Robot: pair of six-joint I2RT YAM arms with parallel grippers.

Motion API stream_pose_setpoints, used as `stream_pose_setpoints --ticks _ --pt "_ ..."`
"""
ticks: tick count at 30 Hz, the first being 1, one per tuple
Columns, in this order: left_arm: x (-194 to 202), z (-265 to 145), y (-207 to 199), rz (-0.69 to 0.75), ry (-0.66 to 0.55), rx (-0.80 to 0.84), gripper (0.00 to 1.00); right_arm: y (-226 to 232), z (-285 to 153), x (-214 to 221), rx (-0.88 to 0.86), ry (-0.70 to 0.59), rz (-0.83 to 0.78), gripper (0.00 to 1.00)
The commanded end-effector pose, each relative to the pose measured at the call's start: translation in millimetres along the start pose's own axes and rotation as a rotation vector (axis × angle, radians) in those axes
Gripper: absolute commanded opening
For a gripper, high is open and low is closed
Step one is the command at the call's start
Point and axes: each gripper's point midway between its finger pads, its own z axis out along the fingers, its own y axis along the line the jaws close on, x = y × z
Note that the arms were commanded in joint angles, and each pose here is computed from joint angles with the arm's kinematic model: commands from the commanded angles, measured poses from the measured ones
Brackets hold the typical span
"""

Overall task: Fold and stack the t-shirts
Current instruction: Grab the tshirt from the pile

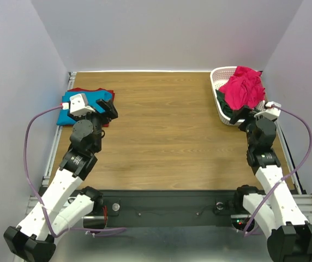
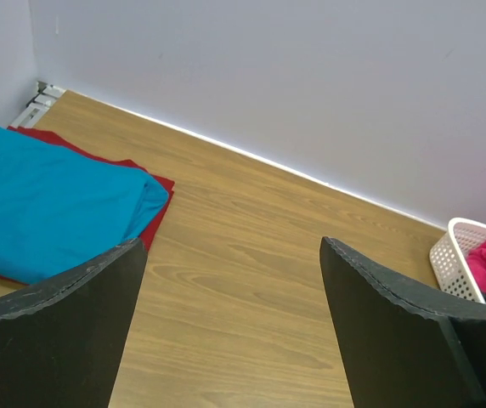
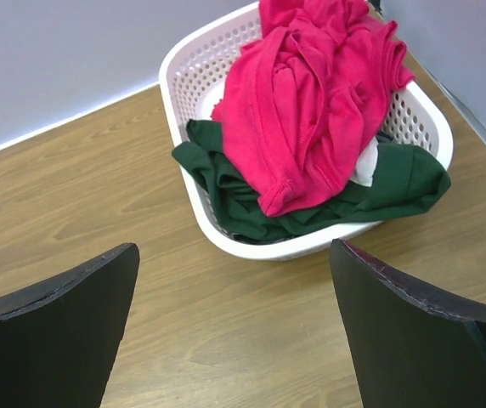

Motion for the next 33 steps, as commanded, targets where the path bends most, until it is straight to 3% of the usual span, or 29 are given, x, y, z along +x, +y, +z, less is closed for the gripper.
stream_pose_setpoints --ticks 1,6,9,17,21,33 --pt "-7.0 1.8 1.1 -0.020 -0.025 -0.024 0.96 2.1 5.4 -27.4 0.035 -0.046 0.029 1.00" --pt "-5.1 1.2 2.5 -0.022 -0.023 -0.027 0.96 3.7 30.2 -24.2 0.084 0.027 0.023 1.00" --pt "-3.1 0.7 -1.2 -0.022 -0.015 -0.004 0.97 -7.4 57.2 -14.5 0.196 0.111 -0.009 1.00" --pt "8.1 7.0 -7.8 0.001 0.042 0.009 0.98 -19.1 106.2 44.7 0.297 0.315 -0.011 1.00" --pt "11.4 9.0 -11.8 0.002 0.058 0.022 0.98 -43.0 117.2 64.1 0.341 0.371 0.025 0.98" --pt "13.5 8.7 -10.7 0.000 0.061 0.020 0.98 -56.2 140.3 92.3 0.367 0.446 0.036 0.85"
